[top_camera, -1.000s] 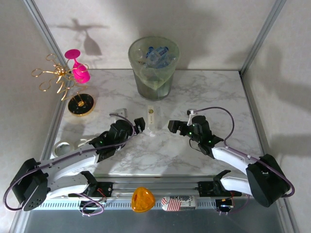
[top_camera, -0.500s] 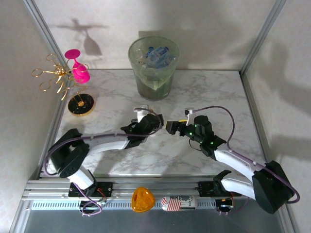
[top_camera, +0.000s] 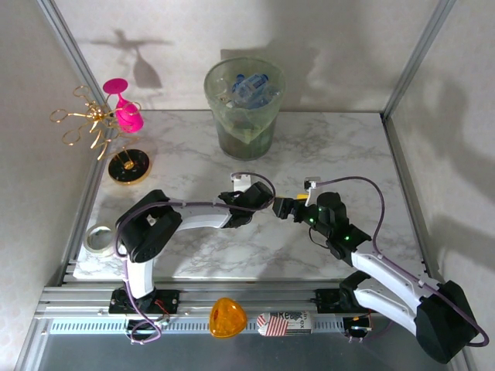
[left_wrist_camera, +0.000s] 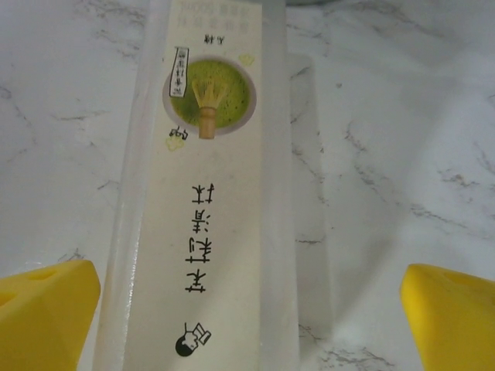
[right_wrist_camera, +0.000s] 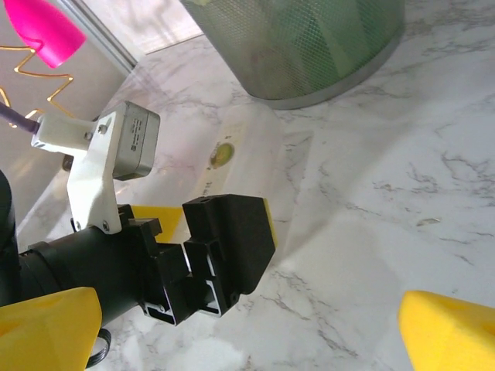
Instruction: Put the plastic bottles in the bin
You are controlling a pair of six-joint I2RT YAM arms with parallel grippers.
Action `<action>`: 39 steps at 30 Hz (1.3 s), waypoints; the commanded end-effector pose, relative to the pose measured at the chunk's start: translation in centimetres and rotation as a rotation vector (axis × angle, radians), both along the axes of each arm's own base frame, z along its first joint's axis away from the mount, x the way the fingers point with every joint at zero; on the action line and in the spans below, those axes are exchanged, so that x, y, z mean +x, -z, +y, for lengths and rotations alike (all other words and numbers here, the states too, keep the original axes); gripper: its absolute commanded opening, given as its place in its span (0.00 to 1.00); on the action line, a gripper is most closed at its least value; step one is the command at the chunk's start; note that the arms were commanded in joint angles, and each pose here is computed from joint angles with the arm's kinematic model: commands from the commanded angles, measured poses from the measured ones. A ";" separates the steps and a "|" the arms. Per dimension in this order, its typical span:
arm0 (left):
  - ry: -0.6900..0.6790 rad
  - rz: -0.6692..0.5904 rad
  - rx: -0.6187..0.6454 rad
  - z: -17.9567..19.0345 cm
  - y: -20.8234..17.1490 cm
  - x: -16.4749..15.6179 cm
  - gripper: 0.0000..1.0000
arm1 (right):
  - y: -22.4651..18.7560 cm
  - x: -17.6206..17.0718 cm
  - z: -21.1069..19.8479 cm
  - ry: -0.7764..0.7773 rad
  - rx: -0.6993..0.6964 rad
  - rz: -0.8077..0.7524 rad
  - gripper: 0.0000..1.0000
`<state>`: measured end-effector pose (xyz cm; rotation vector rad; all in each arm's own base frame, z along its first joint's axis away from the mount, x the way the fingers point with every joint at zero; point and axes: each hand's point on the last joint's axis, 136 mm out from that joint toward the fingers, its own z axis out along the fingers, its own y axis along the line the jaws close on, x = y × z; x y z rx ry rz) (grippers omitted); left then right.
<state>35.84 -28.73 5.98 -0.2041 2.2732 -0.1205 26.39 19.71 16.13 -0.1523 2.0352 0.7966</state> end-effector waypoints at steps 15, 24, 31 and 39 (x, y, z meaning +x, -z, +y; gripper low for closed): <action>-0.031 0.022 0.012 0.6 2.0 0.4 0.70 | -0.1 0.1 -0.6 0.025 -0.034 -0.028 0.99; -0.069 -0.071 -0.035 2.9 -1.5 -0.6 0.56 | -0.2 0.4 -0.5 0.039 -0.014 -0.031 0.99; -0.077 -0.180 -0.162 5.7 -6.4 -2.6 0.55 | -0.6 0.9 -0.1 0.043 0.012 -0.041 0.99; -0.110 -0.355 -0.307 10.1 -14.1 -4.2 0.52 | -1.1 1.5 1.0 0.016 0.050 -0.045 0.99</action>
